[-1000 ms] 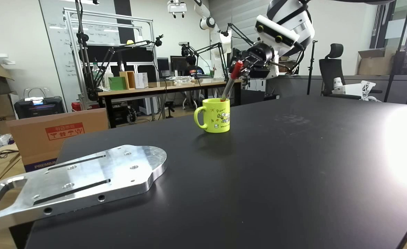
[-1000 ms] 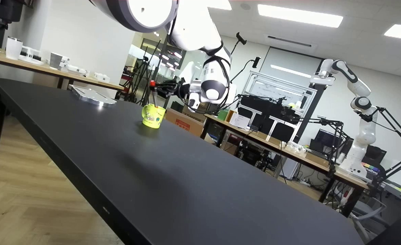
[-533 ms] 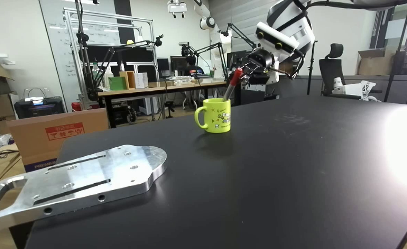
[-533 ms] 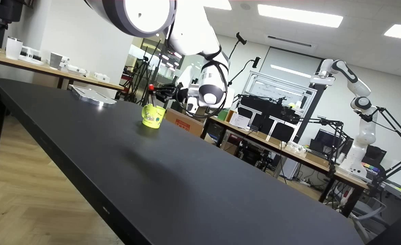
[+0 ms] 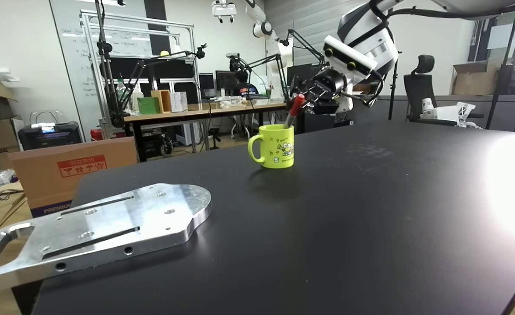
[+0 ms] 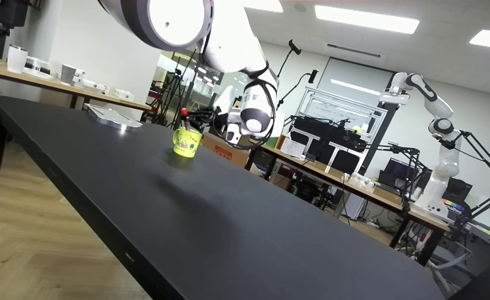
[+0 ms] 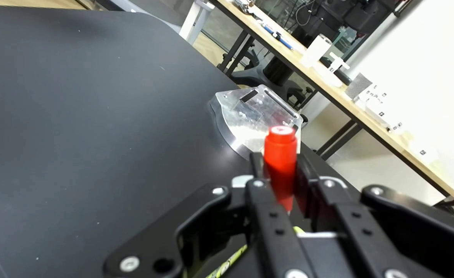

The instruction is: Put the marker in the mug

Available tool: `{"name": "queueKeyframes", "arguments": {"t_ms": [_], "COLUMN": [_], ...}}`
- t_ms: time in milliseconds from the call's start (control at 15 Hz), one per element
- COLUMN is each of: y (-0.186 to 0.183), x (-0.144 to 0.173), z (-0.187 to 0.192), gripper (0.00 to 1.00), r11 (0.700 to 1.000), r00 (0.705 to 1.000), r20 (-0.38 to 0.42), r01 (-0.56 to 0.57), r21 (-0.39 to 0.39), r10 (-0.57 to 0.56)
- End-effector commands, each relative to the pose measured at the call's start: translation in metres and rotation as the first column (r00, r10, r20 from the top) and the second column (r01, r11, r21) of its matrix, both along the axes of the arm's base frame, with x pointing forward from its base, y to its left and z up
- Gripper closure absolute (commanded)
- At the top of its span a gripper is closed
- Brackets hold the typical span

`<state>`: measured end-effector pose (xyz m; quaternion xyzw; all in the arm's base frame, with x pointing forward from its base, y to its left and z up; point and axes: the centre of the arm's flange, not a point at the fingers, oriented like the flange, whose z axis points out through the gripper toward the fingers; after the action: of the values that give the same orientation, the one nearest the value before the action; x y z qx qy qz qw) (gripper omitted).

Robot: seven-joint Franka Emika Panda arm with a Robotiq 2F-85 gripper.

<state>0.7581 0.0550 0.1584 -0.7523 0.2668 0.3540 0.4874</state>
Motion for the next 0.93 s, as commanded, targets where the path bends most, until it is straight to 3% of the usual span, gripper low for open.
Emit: {"name": "queueKeyframes", "arguments": {"t_ms": [0,467,533,600,867], "y": [-0.006,-0.012,-0.012,-0.012,-0.014], "x": [0.051,0.053,0.053,0.052,0.051], "z": [-0.008,-0.013,-0.012,-0.009,0.008], "gripper": [0.95,0.95,0.54,0.53,0.27], "r11": [1.0,0.999,0.999,0.999,0.999], "r00": [1.0,0.999,0.999,0.999,0.999], "r20": [0.005,-0.011,-0.011,-0.006,0.018], "r01": [0.016,0.032,0.038,0.035,0.036], "r21": [0.011,0.008,0.012,0.013,0.025], "r10": [-0.016,-0.032,-0.038,-0.035,-0.036]}}
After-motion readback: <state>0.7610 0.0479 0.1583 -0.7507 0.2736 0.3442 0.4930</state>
